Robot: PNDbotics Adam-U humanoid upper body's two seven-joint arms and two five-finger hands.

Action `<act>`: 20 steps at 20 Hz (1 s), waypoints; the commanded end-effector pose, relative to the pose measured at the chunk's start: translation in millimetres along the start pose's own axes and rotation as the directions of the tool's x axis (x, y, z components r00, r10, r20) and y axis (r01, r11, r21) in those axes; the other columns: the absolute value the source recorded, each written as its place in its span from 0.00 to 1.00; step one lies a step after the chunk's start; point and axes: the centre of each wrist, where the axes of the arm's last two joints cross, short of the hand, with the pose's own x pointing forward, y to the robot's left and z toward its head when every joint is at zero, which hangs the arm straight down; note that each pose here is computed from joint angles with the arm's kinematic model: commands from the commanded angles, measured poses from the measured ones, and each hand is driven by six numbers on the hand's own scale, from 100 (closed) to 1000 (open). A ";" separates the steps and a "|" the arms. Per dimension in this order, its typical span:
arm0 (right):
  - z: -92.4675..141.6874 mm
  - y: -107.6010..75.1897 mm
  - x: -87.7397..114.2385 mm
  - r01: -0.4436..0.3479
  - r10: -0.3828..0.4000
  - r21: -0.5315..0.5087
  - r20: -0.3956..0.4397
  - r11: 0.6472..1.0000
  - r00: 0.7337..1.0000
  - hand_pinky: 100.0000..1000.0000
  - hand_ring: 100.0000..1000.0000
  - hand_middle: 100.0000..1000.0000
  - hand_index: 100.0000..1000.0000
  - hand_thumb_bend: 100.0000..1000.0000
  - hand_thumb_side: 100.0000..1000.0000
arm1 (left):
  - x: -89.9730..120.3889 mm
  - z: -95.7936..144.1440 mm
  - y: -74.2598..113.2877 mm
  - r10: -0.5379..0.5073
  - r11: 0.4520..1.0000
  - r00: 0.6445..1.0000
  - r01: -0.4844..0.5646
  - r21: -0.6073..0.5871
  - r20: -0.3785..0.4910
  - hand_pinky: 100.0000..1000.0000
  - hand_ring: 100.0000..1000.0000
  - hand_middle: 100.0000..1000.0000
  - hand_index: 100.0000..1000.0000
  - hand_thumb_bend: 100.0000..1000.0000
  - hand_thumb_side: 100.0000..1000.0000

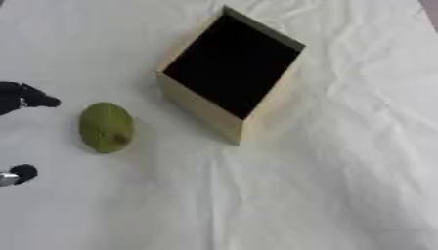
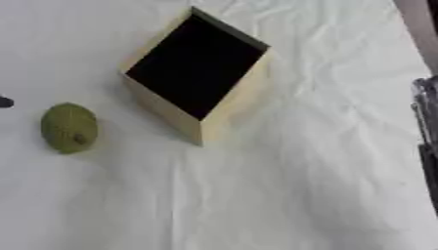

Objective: Pick up objects on the table and place them in the box.

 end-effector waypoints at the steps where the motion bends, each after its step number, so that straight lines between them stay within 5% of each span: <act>1: -6.9 -2.6 7.3 0.001 -0.001 0.006 0.040 1.000 0.999 0.80 0.68 0.67 0.83 0.32 0.58 | 3.0 -1.5 10.9 -0.011 1.000 1.000 0.011 -0.002 0.000 0.78 0.76 0.75 0.92 0.48 0.04; 20: -5.3 -1.2 7.0 0.009 -0.010 0.007 0.032 1.000 0.999 0.80 0.68 0.67 0.83 0.32 0.58 | -1.0 -30.1 4.7 0.074 0.991 0.996 -0.078 -0.112 -0.041 0.77 0.75 0.75 0.91 0.45 0.02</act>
